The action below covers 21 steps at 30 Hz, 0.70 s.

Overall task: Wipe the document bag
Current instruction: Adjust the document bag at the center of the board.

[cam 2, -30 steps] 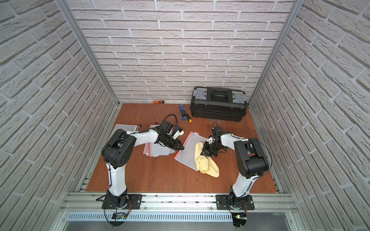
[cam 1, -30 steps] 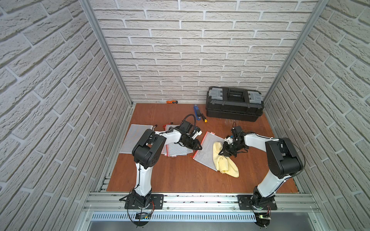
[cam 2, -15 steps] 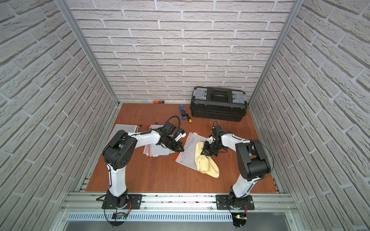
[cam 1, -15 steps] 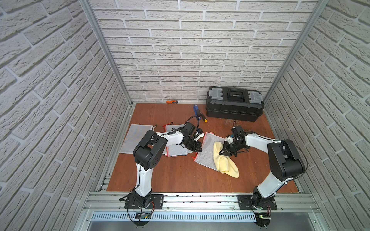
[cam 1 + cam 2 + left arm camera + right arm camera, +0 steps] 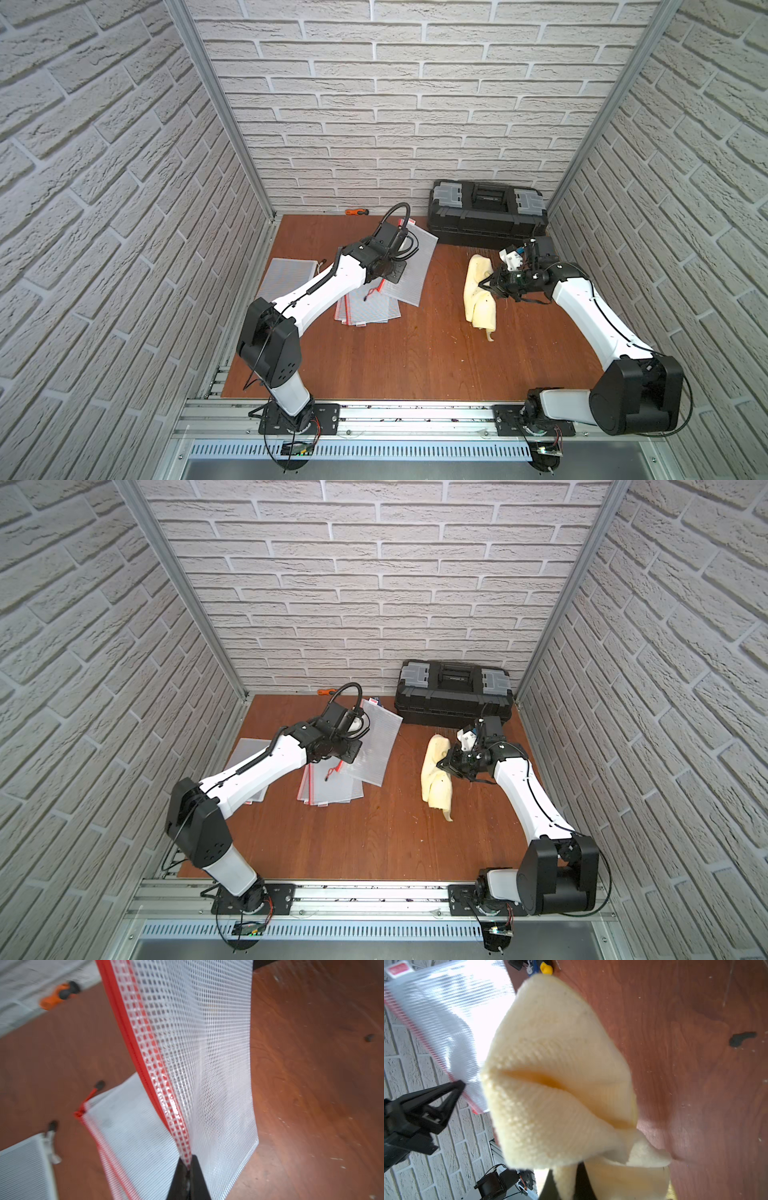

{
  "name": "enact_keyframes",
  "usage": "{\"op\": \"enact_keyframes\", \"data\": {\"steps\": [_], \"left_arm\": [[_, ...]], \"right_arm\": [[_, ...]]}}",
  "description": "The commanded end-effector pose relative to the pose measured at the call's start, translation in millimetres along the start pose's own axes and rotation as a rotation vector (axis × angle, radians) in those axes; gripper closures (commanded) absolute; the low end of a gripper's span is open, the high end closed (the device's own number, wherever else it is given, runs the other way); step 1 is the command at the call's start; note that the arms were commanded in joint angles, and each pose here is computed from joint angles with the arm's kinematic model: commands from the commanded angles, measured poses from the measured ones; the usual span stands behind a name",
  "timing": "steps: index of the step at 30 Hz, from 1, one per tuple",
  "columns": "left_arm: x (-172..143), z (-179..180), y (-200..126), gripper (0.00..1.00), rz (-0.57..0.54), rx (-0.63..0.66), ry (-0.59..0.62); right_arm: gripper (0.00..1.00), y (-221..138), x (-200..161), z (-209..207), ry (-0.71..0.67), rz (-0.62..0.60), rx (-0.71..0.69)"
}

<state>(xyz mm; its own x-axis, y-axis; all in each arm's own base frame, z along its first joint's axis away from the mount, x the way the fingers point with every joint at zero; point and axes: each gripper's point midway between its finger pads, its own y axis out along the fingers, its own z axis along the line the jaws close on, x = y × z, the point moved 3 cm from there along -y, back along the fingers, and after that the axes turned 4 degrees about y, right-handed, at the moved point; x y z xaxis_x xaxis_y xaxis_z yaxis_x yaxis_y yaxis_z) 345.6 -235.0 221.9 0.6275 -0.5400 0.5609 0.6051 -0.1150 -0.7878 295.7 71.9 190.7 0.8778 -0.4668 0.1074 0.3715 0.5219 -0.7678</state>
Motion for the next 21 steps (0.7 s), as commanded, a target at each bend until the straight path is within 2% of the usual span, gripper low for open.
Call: {"op": "enact_keyframes", "data": {"steps": [1, 4, 8, 15, 20, 21], "left_arm": [[-22, 31, -15, 1.00, 0.180, 0.375, 0.236], [-21, 19, -9, 1.00, 0.256, 0.486, 0.391], [-18, -9, 3, 1.00, 0.275, 0.544, 0.503], [-3, -87, 6, 1.00, 0.201, 0.455, 0.600], [-7, -138, 11, 1.00, 0.185, 0.326, 0.598], [-8, -147, 11, 0.94, 0.182, 0.299, 0.594]], "right_arm": [[0.98, -1, -9, -8, 0.007, 0.034, -0.024], [0.98, 0, -9, -8, 0.014, 0.033, -0.021], [0.98, -6, -9, -10, 0.013, 0.015, -0.032], [0.98, -21, -9, -16, 0.019, -0.007, -0.046], [0.98, -29, -8, -21, 0.025, -0.017, -0.053], [0.98, -30, -8, -22, 0.027, -0.017, -0.055]]}}
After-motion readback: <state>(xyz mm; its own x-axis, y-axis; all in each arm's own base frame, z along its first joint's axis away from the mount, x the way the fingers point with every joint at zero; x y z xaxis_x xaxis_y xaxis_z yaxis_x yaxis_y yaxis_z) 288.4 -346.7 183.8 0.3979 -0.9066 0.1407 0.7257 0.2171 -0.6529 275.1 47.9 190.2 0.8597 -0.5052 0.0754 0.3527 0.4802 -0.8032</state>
